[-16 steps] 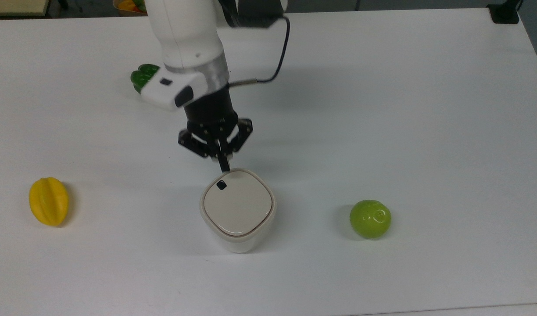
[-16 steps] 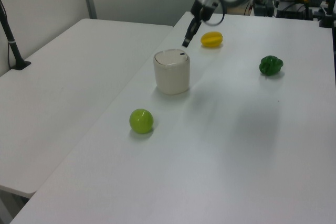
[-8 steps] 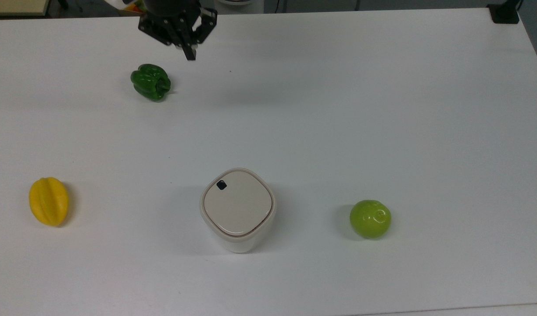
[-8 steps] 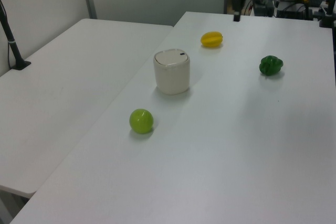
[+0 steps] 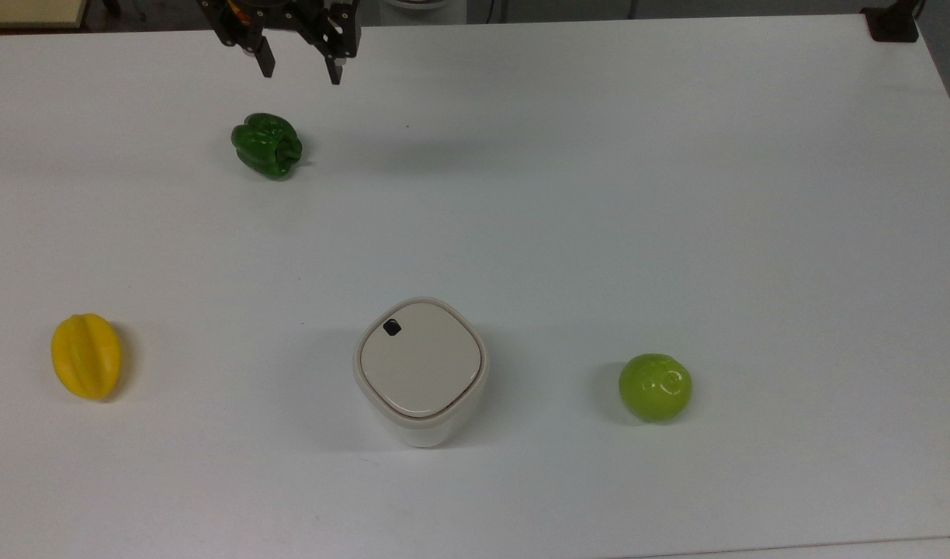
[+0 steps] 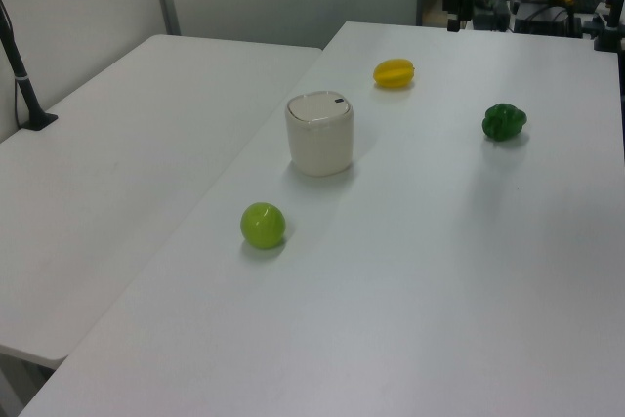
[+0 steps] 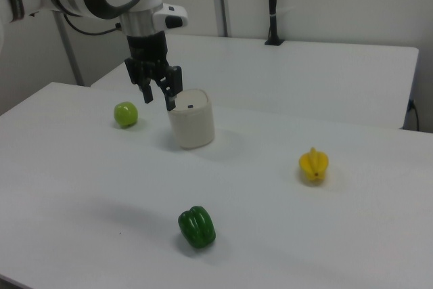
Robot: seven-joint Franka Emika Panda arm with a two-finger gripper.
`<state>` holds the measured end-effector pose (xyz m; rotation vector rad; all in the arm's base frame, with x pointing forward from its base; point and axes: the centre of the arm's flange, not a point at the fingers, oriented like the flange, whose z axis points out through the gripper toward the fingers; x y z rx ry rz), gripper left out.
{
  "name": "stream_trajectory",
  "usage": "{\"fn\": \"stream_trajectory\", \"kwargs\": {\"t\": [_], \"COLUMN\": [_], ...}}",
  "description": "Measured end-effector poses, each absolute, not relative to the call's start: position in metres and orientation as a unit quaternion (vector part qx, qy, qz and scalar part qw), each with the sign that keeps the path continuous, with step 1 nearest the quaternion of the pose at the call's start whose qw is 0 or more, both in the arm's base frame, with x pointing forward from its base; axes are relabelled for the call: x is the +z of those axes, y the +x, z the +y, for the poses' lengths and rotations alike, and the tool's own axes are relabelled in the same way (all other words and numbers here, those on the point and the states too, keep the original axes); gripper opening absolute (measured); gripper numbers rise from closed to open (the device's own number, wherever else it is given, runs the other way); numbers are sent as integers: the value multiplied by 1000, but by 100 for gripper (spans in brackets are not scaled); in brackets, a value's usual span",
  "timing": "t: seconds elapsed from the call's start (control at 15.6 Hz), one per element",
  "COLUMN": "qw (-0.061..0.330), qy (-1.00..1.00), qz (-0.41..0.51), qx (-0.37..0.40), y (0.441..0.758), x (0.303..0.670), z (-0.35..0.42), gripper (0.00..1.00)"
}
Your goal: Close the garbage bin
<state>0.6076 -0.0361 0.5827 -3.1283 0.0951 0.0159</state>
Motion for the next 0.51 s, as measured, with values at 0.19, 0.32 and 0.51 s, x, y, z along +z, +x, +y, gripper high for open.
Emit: {"fn": "stream_trajectory", "kwargs": {"t": [0.19, 0.32, 0.51], "qw": [7, 13, 28], "qy": [-999, -999, -997], "qz": [35, 47, 64], "qx": [20, 21, 29], "y": [604, 603, 597], "x": [578, 578, 580], "z": [-42, -53, -69], "gripper": [100, 100, 100]}}
